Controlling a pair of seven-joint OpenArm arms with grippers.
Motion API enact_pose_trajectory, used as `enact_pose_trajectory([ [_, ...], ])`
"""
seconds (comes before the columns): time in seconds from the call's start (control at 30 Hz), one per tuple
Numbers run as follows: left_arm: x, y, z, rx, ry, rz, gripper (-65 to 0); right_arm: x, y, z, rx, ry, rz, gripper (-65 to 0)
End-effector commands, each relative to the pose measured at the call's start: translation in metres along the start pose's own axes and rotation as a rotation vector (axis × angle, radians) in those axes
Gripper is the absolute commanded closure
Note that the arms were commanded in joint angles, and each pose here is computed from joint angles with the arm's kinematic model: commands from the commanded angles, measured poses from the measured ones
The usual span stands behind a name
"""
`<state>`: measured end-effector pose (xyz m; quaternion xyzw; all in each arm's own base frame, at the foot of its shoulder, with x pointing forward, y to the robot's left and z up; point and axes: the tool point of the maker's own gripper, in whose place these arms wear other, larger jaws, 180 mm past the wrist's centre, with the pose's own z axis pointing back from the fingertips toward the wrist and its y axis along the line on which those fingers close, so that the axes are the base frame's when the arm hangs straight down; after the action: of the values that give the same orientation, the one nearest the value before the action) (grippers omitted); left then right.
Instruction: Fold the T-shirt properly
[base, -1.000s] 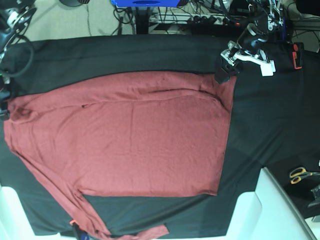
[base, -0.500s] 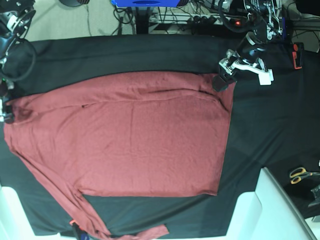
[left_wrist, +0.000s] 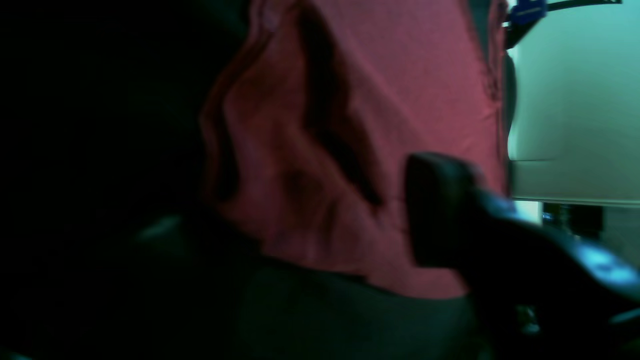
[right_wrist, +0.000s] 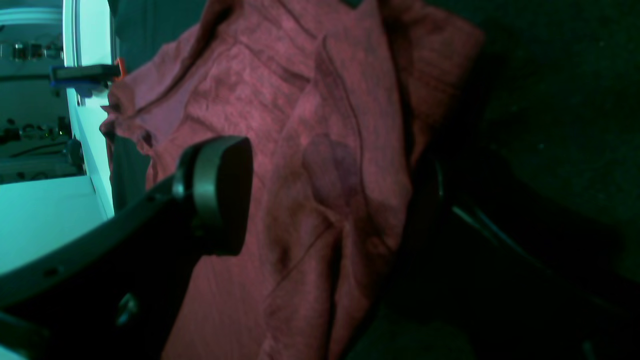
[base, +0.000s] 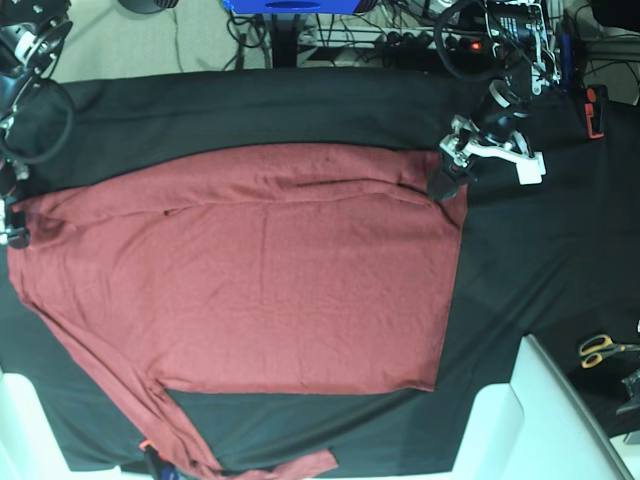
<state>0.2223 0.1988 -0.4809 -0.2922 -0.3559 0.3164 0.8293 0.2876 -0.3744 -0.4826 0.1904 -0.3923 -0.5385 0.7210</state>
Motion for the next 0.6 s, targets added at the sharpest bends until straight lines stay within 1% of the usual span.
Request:
enact_pose_trajectory([
  [0.0, -0.015, 0.008, 0.001, 0.034, 0.066, -0.004, -32.4, 0.014, 0.005, 0.000, 0.003, -0.025, 0.012, -41.1],
  [0.1, -0.015, 0.008, 0.001, 0.034, 0.066, -0.004, -13.5, 0.014, 0.006, 0.000, 0.005, -0.026, 0.012, -40.5],
  [0.17, -0.015, 0.007, 0.001, 0.033, 0.065, -0.004, -0.3, 0.015, 0.007, 0.000, 0.006, -0.026, 0.011, -34.5],
  [0.2, -0.015, 0.007, 0.001, 0.033, 0.065, -0.004, 0.0, 0.015, 0.007, 0.000, 0.006, -0.026, 0.011, -29.7],
  [0.27, -0.015, 0.007, 0.001, 0.033, 0.065, -0.004, 0.0, 0.015, 0.007, 0.000, 0.006, -0.026, 0.011, -14.7],
  [0.33, -0.012, 0.007, 0.002, 0.034, 0.057, -0.005, 0.0, 0.015, 0.007, 0.000, 0.006, -0.026, 0.011, -1.2],
  [0.37, -0.009, 0.008, 0.003, 0.035, 0.053, -0.011, 0.0, 0.015, 0.007, 0.000, 0.006, -0.026, 0.011, 0.0],
  [0.43, -0.005, 0.009, 0.004, 0.039, 0.048, -0.019, 0.0, 0.016, 0.007, 0.000, 0.006, -0.028, 0.015, -1.8],
  [0.5, 0.001, 0.012, 0.006, 0.046, 0.046, -0.034, 0.0, 0.018, 0.008, 0.000, 0.006, -0.027, 0.022, 0.0],
  [0.57, 0.003, 0.010, 0.008, 0.043, 0.040, -0.045, 0.0, 0.017, 0.007, 0.001, 0.004, -0.022, 0.030, -0.2],
])
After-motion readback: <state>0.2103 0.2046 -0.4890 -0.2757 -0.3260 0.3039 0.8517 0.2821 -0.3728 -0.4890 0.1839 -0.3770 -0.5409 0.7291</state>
